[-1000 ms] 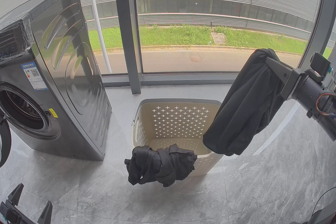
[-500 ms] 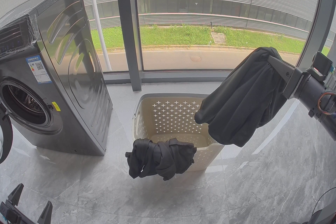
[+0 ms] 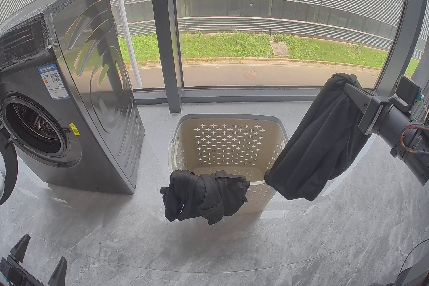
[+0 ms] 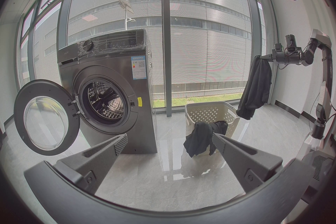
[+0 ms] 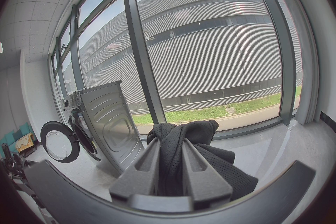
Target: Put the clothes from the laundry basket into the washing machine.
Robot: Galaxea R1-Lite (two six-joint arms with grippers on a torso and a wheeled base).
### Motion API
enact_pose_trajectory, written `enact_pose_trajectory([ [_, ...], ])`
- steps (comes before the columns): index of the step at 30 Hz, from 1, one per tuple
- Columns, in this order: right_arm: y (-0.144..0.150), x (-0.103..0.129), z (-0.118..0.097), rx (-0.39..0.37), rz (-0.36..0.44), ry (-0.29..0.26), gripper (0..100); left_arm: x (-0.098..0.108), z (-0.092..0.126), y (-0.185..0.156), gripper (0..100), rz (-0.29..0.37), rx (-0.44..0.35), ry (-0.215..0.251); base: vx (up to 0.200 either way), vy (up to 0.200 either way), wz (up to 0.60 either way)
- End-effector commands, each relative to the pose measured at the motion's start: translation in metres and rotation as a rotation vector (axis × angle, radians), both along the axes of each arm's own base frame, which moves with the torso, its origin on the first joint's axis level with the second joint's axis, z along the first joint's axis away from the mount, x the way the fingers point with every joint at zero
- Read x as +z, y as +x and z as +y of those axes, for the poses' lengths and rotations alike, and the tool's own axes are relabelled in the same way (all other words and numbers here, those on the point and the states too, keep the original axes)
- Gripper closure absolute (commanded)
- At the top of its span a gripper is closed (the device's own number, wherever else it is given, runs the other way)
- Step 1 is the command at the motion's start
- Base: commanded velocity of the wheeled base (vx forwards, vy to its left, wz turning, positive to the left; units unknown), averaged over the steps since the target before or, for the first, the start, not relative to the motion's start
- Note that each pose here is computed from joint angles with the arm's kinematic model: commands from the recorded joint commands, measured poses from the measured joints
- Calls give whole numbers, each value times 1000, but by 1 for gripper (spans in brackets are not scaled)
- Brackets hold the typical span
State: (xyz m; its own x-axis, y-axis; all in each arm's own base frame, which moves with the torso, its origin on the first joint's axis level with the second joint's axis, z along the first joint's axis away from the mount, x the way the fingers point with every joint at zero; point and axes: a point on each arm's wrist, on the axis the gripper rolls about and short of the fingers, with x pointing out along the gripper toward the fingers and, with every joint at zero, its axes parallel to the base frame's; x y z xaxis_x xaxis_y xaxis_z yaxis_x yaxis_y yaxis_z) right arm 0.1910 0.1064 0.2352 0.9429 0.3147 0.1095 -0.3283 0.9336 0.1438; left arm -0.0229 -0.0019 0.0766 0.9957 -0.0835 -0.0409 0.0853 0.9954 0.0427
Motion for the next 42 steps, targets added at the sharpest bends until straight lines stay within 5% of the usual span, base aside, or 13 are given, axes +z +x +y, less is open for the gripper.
enact_pose_trajectory([
  [1,0,-3,1,2,8,-6,100,-5,0,0,0,0,-1,0,0,200,0],
  [42,1,-2,4,50,1,0,100,-5,0,0,0,0,1,0,0,200,0],
])
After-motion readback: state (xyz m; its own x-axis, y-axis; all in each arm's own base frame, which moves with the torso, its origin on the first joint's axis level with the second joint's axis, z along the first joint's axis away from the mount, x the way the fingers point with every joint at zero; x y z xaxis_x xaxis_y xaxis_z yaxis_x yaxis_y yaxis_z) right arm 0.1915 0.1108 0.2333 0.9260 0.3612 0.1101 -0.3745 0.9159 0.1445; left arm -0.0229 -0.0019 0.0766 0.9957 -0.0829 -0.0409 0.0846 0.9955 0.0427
